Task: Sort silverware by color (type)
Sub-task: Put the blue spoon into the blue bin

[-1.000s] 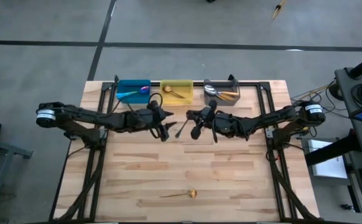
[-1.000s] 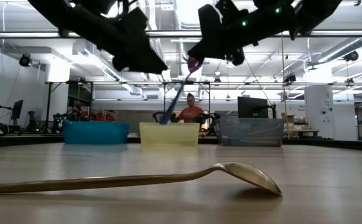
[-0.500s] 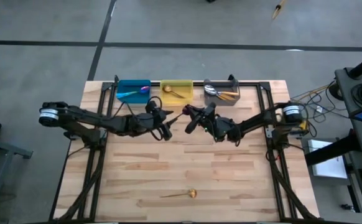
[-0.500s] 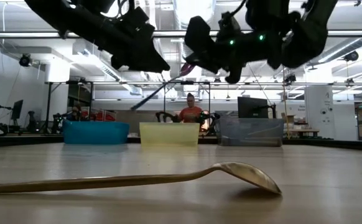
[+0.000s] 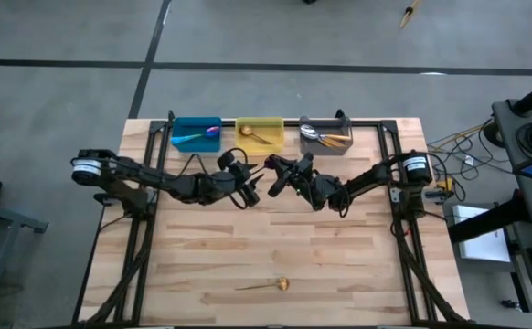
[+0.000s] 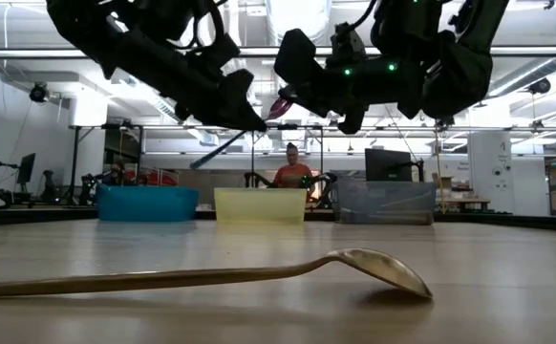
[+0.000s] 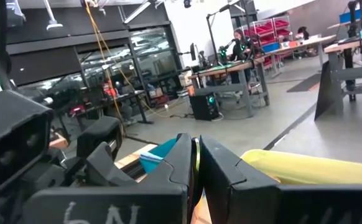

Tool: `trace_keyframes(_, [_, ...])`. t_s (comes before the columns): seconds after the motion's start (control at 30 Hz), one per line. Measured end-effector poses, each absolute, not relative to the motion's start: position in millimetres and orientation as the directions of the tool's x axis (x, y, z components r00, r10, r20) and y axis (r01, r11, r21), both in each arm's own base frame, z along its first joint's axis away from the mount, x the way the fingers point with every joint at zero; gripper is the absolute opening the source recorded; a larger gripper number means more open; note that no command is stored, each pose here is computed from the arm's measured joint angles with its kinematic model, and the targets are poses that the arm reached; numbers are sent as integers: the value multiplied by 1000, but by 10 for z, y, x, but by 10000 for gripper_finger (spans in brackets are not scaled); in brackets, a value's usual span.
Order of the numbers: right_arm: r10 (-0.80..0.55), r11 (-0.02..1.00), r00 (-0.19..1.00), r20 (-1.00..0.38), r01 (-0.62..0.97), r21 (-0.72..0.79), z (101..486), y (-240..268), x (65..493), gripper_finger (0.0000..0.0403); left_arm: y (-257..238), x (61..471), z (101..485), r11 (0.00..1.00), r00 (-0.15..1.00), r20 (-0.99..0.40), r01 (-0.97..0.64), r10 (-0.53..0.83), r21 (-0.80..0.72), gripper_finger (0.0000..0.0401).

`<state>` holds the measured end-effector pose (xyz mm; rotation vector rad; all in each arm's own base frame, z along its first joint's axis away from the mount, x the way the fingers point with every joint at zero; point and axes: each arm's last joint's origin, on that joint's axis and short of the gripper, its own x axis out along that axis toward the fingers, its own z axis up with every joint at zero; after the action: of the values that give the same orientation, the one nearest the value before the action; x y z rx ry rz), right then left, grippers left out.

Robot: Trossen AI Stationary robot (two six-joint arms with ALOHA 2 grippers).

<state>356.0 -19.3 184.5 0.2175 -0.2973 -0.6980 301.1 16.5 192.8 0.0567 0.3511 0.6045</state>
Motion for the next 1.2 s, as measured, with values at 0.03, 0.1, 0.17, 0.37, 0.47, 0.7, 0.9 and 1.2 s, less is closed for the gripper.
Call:
trace_keyframes(0.03, [-658, 747, 726, 197, 599, 288, 1848, -193, 3559, 12, 168, 3012, 1917, 816, 758, -308, -555, 576, 161, 153])
trace_keyframes(0.1, [-658, 747, 726, 199, 599, 287, 1853, -193, 3562, 12, 170, 3017, 1904, 813, 753, -309, -559, 581, 164, 149])
trace_keyframes(0.17, [-658, 747, 726, 198, 600, 286, 1851, -193, 3562, 12, 170, 3016, 1903, 812, 752, -310, -560, 582, 165, 138])
trace_keyframes(0.37, [-658, 749, 727, 196, 602, 278, 1850, -192, 3562, 12, 170, 3016, 1907, 812, 753, -308, -560, 582, 164, 80])
trace_keyframes(0.47, [-657, 749, 728, 197, 601, 280, 1851, -192, 3562, 12, 170, 3015, 1908, 812, 753, -308, -560, 581, 164, 44])
trace_keyframes(0.7, [-655, 750, 730, 197, 597, 284, 1851, -195, 3563, 12, 166, 3018, 1910, 817, 758, -310, -554, 574, 159, 10])
trace_keyframes(0.9, [-650, 755, 734, 194, 596, 274, 1849, -194, 3565, 17, 164, 3019, 1909, 817, 760, -311, -563, 570, 122, 4])
trace_keyframes(1.2, [-649, 758, 738, 184, 606, 242, 1840, -190, 3569, 71, 166, 3012, 1915, 809, 758, -314, -584, 572, 63, 2])
